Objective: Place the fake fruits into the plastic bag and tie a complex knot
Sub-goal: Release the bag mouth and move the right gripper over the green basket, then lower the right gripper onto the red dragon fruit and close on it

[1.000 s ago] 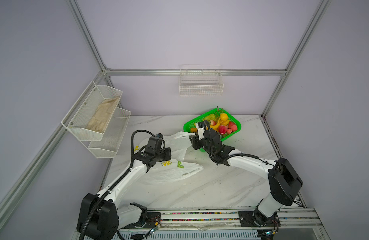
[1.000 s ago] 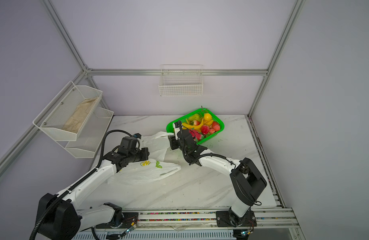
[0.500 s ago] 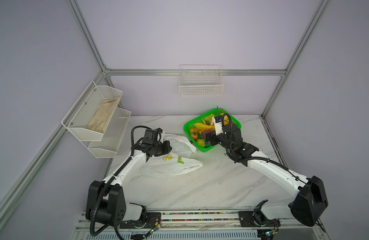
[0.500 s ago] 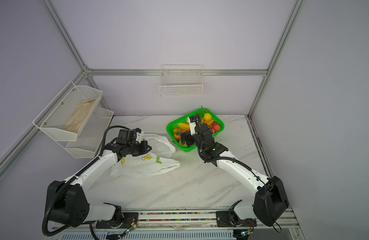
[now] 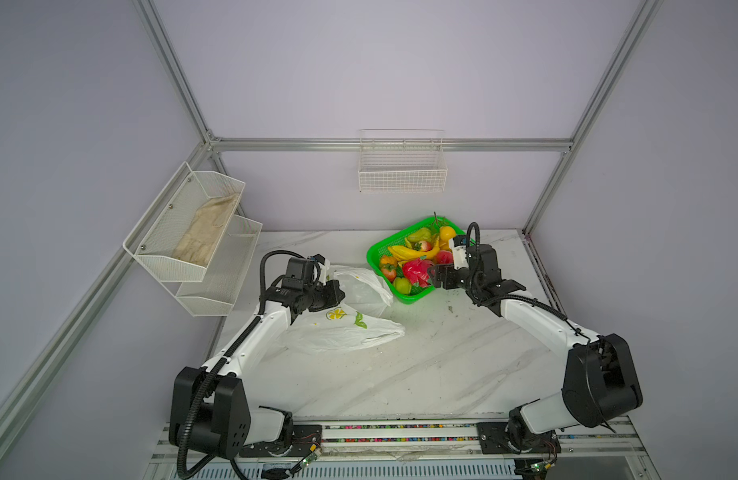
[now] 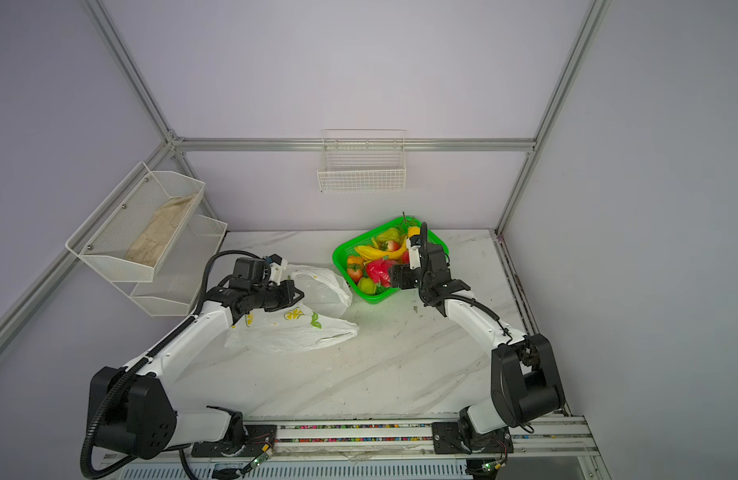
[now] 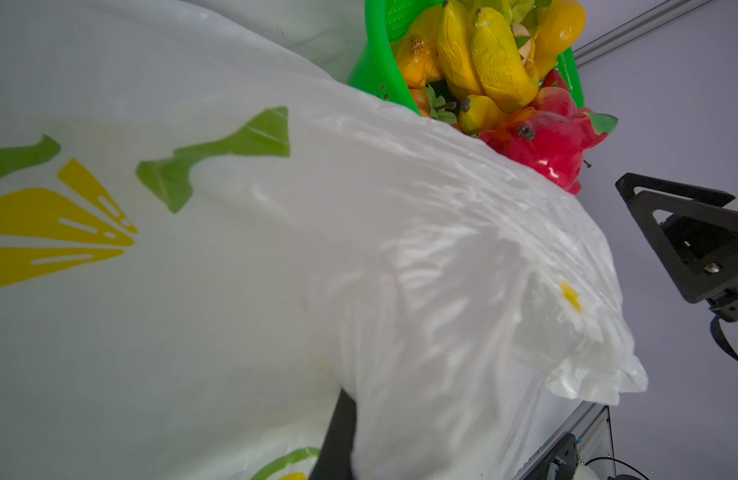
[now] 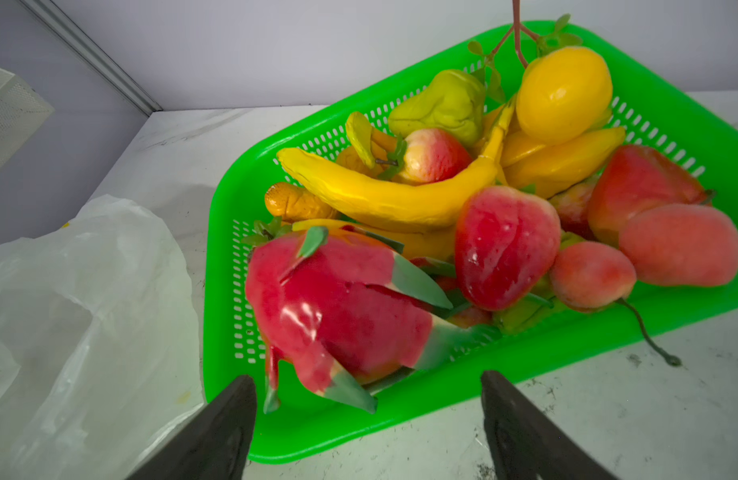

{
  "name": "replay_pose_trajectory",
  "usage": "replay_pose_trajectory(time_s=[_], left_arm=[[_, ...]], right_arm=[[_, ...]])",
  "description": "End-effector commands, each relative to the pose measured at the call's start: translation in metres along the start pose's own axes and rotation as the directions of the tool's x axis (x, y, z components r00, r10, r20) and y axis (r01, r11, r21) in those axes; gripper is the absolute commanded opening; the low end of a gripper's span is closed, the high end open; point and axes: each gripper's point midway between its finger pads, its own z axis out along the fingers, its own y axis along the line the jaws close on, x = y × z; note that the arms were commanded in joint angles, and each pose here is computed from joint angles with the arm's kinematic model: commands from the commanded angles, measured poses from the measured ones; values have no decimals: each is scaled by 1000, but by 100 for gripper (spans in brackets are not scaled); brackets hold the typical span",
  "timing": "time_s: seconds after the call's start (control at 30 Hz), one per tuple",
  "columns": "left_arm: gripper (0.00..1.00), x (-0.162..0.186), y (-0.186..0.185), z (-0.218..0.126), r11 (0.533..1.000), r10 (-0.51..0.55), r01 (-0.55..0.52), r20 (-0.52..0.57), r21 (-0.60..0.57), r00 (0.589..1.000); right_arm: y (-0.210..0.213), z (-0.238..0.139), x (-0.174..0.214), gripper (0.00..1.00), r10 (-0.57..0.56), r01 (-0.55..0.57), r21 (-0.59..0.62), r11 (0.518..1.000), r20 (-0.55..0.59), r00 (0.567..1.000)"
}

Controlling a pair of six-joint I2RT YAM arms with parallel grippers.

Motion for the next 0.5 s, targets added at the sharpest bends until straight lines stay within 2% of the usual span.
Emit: replay_pose_trajectory(time_s=[0.0,0.47], left_arm=[[0,-19,-20,-16,997,44,-48,67,63,997],[0,-19,-21,-15,996,41,-46,65,80,997]], right_arm=[[23,-7,2,84,33,-30,-161,986,12,999],[26,28,23,78,40,-53,-241,969,-57,998]])
